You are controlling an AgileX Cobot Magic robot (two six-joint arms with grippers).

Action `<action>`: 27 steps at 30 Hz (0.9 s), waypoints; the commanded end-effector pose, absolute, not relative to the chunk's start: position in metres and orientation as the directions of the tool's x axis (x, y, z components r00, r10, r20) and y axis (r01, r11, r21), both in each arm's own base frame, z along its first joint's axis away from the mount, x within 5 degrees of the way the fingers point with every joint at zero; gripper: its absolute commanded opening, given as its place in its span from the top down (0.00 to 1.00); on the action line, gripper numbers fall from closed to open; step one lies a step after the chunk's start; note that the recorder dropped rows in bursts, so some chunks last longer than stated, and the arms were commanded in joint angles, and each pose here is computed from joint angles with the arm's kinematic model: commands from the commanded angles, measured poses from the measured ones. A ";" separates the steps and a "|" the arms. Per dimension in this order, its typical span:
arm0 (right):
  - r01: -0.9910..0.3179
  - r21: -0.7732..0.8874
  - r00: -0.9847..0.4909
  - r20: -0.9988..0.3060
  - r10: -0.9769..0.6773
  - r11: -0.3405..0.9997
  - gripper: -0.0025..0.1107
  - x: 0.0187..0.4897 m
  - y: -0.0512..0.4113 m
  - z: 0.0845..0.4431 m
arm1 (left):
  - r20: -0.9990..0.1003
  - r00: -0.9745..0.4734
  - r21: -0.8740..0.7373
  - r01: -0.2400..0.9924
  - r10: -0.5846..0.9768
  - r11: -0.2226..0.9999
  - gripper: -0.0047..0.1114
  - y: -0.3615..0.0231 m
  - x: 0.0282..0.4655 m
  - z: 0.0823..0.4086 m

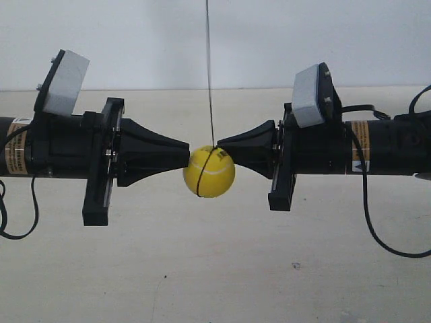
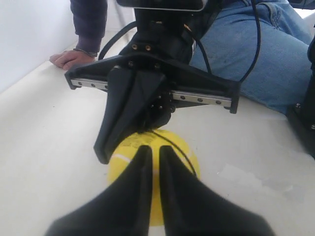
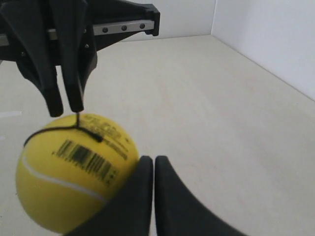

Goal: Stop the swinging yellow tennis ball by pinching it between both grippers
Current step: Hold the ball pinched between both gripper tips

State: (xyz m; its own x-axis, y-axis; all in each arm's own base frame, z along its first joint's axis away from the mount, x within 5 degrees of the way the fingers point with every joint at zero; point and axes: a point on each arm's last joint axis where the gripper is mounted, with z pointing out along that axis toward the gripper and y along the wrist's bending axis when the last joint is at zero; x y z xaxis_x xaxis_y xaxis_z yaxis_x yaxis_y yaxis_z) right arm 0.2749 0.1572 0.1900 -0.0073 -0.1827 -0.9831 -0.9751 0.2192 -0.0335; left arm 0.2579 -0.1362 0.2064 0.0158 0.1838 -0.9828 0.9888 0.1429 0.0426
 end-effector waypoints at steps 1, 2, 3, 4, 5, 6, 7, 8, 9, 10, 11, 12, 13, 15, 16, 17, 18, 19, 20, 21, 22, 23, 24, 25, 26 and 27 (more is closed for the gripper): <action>-0.976 -0.044 0.005 -0.983 -0.181 0.212 0.98 0.275 0.158 0.192 | -0.985 0.013 0.037 0.990 0.173 0.135 0.92 -0.138 0.258 0.208; -0.976 -0.044 0.005 -0.983 -0.181 0.212 0.98 0.275 0.158 0.192 | -0.985 0.013 0.037 0.990 0.173 0.135 0.92 -0.138 0.258 0.208; -0.976 -0.044 0.005 -0.983 -0.181 0.212 0.98 0.275 0.158 0.192 | -0.985 0.013 0.037 0.990 0.173 0.135 0.92 -0.138 0.258 0.208; -0.976 -0.044 0.005 -0.983 -0.181 0.212 0.98 0.275 0.158 0.192 | -0.985 0.013 0.037 0.990 0.173 0.135 0.92 -0.138 0.258 0.208; -0.976 -0.044 0.005 -0.983 -0.181 0.212 0.98 0.275 0.158 0.192 | -0.985 0.013 0.037 0.990 0.173 0.135 0.92 -0.138 0.258 0.208; -0.977 -0.045 0.006 -0.983 -0.182 0.210 0.98 0.275 0.158 0.192 | -0.985 0.013 0.037 0.990 0.173 0.135 0.92 -0.138 0.258 0.208; -0.977 -0.045 0.006 -0.983 -0.182 0.210 0.98 0.275 0.158 0.192 | -0.985 0.013 0.037 0.990 0.173 0.135 0.92 -0.138 0.258 0.208; -0.977 -0.045 0.006 -0.983 -0.184 0.208 0.98 0.275 0.158 0.191 | -0.985 0.013 0.037 0.990 0.173 0.135 0.92 -0.138 0.258 0.208; -0.977 -0.046 0.007 -0.983 -0.185 0.207 0.98 0.275 0.158 0.191 | -0.985 0.014 0.037 0.990 0.174 0.133 0.92 -0.138 0.258 0.208; -0.978 -0.049 0.011 -0.982 -0.188 0.202 0.98 0.274 0.158 0.192 | -0.984 0.012 0.035 0.991 0.176 0.130 0.92 -0.138 0.257 0.207; -0.978 -0.053 0.015 -0.982 -0.189 0.201 0.98 0.274 0.158 0.192 | -0.984 0.009 0.032 0.991 0.179 0.127 0.92 -0.138 0.257 0.207; -0.978 -0.053 0.015 -0.982 -0.189 0.201 0.98 0.274 0.158 0.192 | -0.983 0.010 0.033 0.992 0.181 0.124 0.92 -0.138 0.257 0.207; -0.978 -0.054 0.015 -0.982 -0.190 0.201 0.98 0.274 0.158 0.192 | -0.983 0.011 0.034 0.992 0.184 0.121 0.92 -0.138 0.256 0.207; -0.979 -0.057 0.018 -0.980 -0.199 0.194 0.98 0.274 0.158 0.191 | -0.982 0.010 0.032 0.993 0.188 0.115 0.92 -0.138 0.256 0.206; -0.979 -0.057 0.018 -0.980 -0.199 0.194 0.98 0.274 0.158 0.191 | -0.982 0.007 0.029 0.993 0.189 0.114 0.92 -0.138 0.256 0.206; -0.979 -0.066 0.027 -0.980 -0.199 0.192 0.98 0.273 0.158 0.193 | -0.981 0.008 0.030 0.993 0.192 0.110 0.92 -0.138 0.256 0.206; -0.978 -0.082 0.042 -0.978 -0.205 0.190 0.98 0.272 0.156 0.197 | -0.981 0.006 0.027 0.993 0.192 0.111 0.92 -0.138 0.256 0.206; -0.976 -0.094 0.051 -0.975 -0.216 0.194 0.98 0.272 0.154 0.200 | -0.981 0.004 0.025 0.993 0.192 0.111 0.92 -0.138 0.256 0.206; -0.975 -0.105 0.056 -0.970 -0.236 0.198 0.98 0.271 0.151 0.204 | -0.981 0.004 0.026 0.994 0.194 0.109 0.92 -0.138 0.255 0.206; -0.970 -0.122 0.067 -0.965 -0.254 0.208 0.98 0.270 0.147 0.210 | -0.981 0.002 0.024 0.994 0.195 0.108 0.92 -0.138 0.255 0.206; -0.965 -0.134 0.069 -0.960 -0.272 0.225 0.98 0.270 0.145 0.213 | -0.981 0.002 0.024 0.994 0.195 0.108 0.92 -0.138 0.255 0.206; -0.960 -0.148 0.075 -0.954 -0.290 0.238 0.98 0.270 0.144 0.216 | -0.981 0.002 0.024 0.994 0.195 0.108 0.92 -0.138 0.255 0.206; -0.958 -0.157 0.079 -0.949 -0.305 0.240 0.98 0.270 0.143 0.217 | -0.981 0.002 0.024 0.994 0.195 0.108 0.92 -0.138 0.255 0.206; -0.957 -0.161 0.081 -0.948 -0.309 0.242 0.98 0.269 0.143 0.219 | -0.981 0.002 0.024 0.994 0.195 0.108 0.92 -0.138 0.255 0.206; -0.956 -0.163 0.081 -0.945 -0.316 0.243 0.98 0.269 0.142 0.219 | -0.981 0.002 0.024 0.994 0.195 0.108 0.92 -0.138 0.255 0.206; -0.956 -0.164 0.082 -0.944 -0.319 0.241 0.98 0.269 0.142 0.219 | -0.981 0.002 0.024 0.994 0.195 0.110 0.92 -0.138 0.255 0.206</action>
